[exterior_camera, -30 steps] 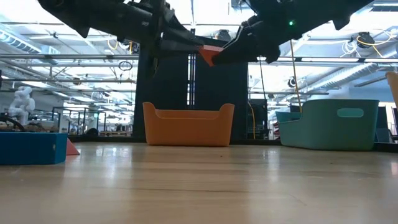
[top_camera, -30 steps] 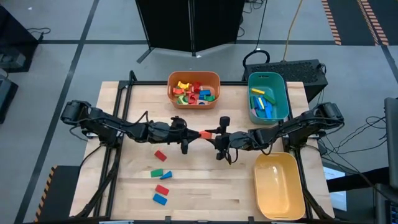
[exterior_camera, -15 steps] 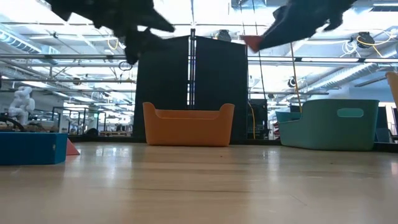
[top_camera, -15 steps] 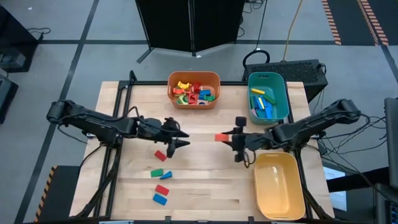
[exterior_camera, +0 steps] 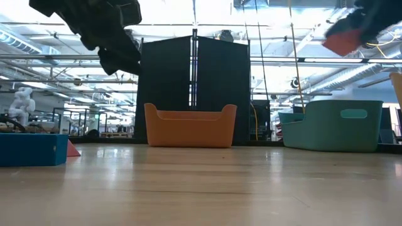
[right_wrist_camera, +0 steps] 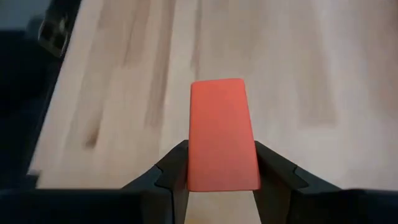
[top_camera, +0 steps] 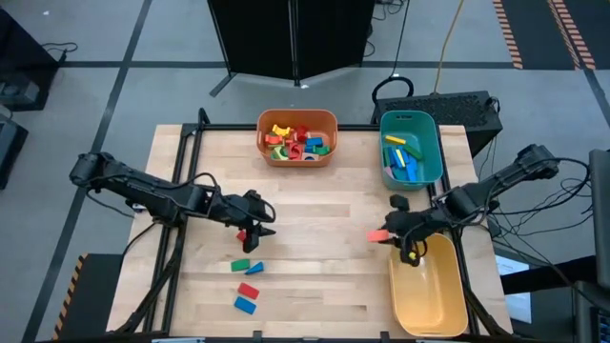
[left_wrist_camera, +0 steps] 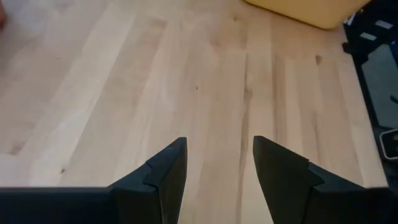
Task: Sort blocks by size
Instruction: Put the orange triangular block into the yellow bin
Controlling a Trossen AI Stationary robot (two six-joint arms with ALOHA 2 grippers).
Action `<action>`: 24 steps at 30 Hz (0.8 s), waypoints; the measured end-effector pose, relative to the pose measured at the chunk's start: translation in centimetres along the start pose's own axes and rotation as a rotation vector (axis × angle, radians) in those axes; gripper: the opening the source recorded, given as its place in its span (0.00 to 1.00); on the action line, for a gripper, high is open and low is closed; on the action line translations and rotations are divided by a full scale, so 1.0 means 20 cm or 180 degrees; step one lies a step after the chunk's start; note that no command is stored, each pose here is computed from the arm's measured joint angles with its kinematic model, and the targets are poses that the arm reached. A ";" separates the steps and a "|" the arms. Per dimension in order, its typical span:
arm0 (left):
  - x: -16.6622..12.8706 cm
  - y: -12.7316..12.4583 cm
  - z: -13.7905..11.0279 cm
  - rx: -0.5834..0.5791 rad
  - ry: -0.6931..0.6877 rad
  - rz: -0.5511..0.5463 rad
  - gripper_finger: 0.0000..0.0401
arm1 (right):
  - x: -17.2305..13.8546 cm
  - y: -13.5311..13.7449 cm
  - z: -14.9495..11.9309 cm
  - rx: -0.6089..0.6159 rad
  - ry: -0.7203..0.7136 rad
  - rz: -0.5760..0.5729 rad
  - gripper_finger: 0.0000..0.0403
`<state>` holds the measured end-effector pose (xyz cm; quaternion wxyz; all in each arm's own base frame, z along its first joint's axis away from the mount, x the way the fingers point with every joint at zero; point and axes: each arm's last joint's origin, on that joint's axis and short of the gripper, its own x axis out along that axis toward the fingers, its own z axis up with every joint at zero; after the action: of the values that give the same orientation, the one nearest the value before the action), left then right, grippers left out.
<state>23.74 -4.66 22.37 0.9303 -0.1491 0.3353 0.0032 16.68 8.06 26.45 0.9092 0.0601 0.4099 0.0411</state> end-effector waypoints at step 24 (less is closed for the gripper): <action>-0.01 0.04 -0.09 0.0176 0.0583 0.0329 0.46 | 0.02 0.31 -0.27 0.1121 0.1330 0.0328 0.31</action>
<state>22.36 -4.49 20.90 0.8981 -0.1055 0.4261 0.0283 12.70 14.68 23.47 0.7773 0.2281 0.5858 0.0268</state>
